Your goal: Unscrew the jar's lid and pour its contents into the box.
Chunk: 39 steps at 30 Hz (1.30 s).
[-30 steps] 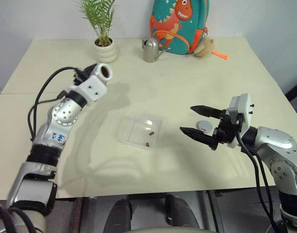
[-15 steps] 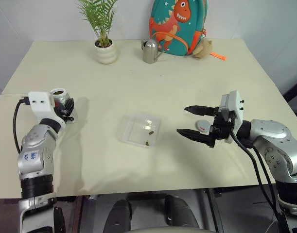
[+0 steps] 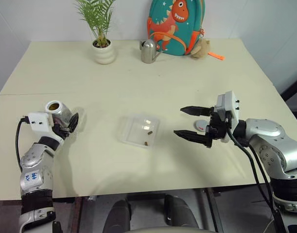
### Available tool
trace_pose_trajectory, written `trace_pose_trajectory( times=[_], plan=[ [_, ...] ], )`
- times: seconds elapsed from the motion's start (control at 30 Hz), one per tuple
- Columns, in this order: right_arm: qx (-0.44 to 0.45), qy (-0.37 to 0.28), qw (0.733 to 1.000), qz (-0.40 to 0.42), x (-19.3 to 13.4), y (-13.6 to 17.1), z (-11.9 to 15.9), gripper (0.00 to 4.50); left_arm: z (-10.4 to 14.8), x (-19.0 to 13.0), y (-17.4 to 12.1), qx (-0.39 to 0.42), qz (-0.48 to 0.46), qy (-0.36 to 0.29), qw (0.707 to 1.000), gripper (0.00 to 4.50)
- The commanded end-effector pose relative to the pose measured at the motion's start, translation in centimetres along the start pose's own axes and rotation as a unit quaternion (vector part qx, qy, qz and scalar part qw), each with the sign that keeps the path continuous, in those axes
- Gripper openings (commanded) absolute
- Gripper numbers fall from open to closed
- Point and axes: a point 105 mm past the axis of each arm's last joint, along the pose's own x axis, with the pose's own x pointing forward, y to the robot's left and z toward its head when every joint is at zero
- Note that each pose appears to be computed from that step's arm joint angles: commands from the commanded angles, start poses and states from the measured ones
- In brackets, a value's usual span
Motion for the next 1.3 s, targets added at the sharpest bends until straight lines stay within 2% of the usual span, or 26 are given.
trace_pose_trajectory(
  times=[0.03, 0.2, 0.23, 0.33, 0.47, 0.57, 0.67, 0.77, 0.83, 0.9, 0.97, 1.03, 1.17, 1.3],
  plan=[
    [-0.028, -0.010, 1.000, 0.009, -0.2, 0.2, 1.0, 4.50, 2.6, -1.6, 0.8, 0.060, -0.035, -0.020, 0.997, 4.46],
    [-0.046, -0.009, 0.998, 0.031, -0.7, 0.7, 1.4, 4.50, 3.7, -4.2, 2.9, 0.144, -0.073, 0.018, 0.987, 4.46],
    [-0.053, -0.007, 0.998, 0.038, -0.9, 0.9, 1.5, 4.50, 3.1, -5.0, 3.1, 0.153, -0.100, 0.054, 0.982, 4.46],
    [-0.064, -0.006, 0.997, 0.040, -1.4, 0.9, 1.6, 4.50, 2.5, -7.1, 4.0, 0.195, -0.146, 0.099, 0.965, 4.46],
    [-0.097, -0.001, 0.994, 0.046, -2.0, 0.9, 1.4, 4.50, 3.7, -8.1, 4.7, 0.251, -0.178, 0.106, 0.946, 4.46],
    [-0.099, 0.009, 0.994, 0.052, -2.5, 0.9, 1.4, 4.50, 4.3, -8.4, 2.8, 0.295, -0.245, 0.101, 0.918, 4.46],
    [-0.068, 0.035, 0.995, 0.061, -3.4, 0.8, 1.2, 4.50, 4.2, -9.4, -0.7, 0.319, -0.341, 0.094, 0.879, 4.46],
    [-0.066, 0.029, 0.997, 0.043, -4.2, 0.4, 1.5, 4.50, 4.3, -10.0, -5.2, 0.299, -0.423, 0.065, 0.853, 4.46],
    [-0.072, 0.047, 0.995, 0.042, -4.7, 0.5, 0.8, 4.50, 5.3, -9.4, -7.9, 0.257, -0.448, 0.032, 0.856, 4.46],
    [-0.071, 0.050, 0.996, 0.038, -5.2, 0.6, 0.8, 4.50, 5.8, -9.0, -9.9, 0.249, -0.478, 0.017, 0.843, 4.46],
    [-0.068, 0.049, 0.996, 0.033, -5.5, 0.6, 0.8, 4.50, 6.2, -8.2, -10.7, 0.252, -0.488, 0.007, 0.836, 4.46],
    [-0.073, 0.065, 0.995, 0.027, -6.1, 0.6, 0.4, 4.50, 6.9, -6.8, -10.9, 0.249, -0.479, -0.008, 0.842, 4.46],
    [-0.078, 0.080, 0.994, -0.003, -7.3, 0.2, 0.3, 4.50, 6.7, -5.6, -11.6, 0.240, -0.495, -0.004, 0.835, 4.46],
    [-0.082, 0.077, 0.993, -0.019, -7.7, 0.1, 0.3, 4.50, 6.9, -4.3, -11.9, 0.229, -0.481, -0.014, 0.846, 4.46]
  ],
)
